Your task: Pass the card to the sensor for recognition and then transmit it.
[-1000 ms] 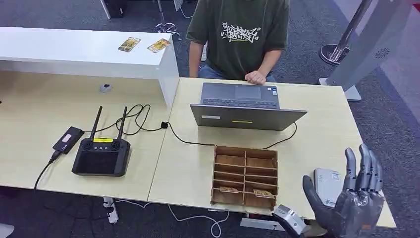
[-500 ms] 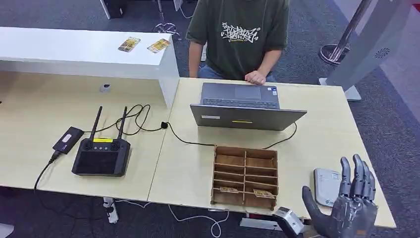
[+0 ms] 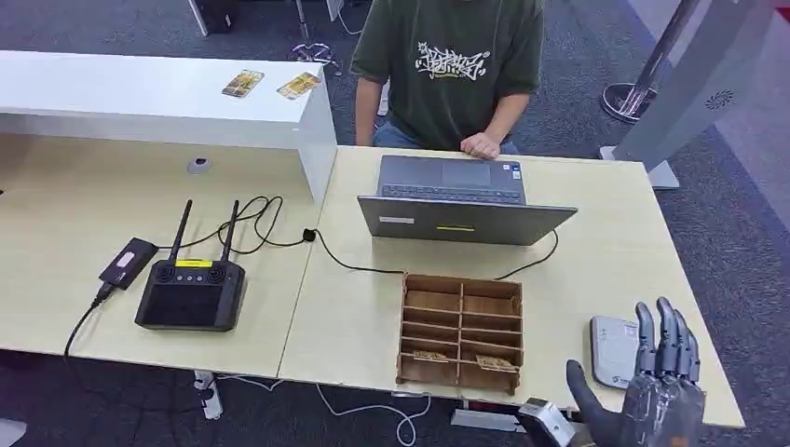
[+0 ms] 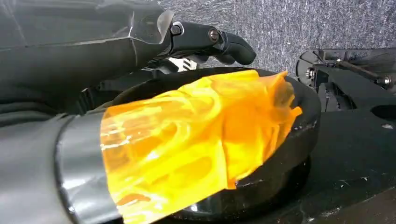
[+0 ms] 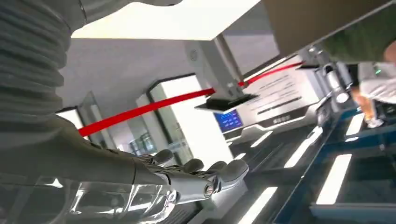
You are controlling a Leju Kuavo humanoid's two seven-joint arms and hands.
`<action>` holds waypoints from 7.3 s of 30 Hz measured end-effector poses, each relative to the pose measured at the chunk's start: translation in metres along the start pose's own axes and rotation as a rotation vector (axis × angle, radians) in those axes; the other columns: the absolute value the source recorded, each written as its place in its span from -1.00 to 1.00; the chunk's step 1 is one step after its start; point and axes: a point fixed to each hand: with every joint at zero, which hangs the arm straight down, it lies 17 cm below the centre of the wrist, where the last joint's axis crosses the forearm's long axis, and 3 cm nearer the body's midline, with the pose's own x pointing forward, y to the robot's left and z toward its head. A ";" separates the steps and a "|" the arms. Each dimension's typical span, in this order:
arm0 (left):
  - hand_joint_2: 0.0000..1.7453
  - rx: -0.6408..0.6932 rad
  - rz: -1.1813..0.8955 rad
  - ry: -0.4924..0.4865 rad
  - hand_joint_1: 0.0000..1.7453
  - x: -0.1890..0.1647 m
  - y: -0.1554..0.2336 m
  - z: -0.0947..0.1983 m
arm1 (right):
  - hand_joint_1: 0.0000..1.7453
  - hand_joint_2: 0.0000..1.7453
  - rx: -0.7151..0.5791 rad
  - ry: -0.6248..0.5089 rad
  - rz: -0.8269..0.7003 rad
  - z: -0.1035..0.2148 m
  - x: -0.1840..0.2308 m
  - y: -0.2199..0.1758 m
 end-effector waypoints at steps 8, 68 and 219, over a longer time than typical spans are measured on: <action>-1.00 0.003 0.000 0.004 -1.00 -0.003 0.004 0.000 | -1.00 1.00 0.179 -0.050 -0.010 0.015 0.003 0.038; -1.00 0.019 0.057 0.022 -1.00 -0.009 0.012 -0.001 | -1.00 1.00 0.602 -0.218 0.124 0.091 0.006 0.112; -1.00 0.027 0.055 0.008 -1.00 -0.008 0.012 -0.001 | 1.00 1.00 0.505 -0.425 0.275 0.054 0.016 0.149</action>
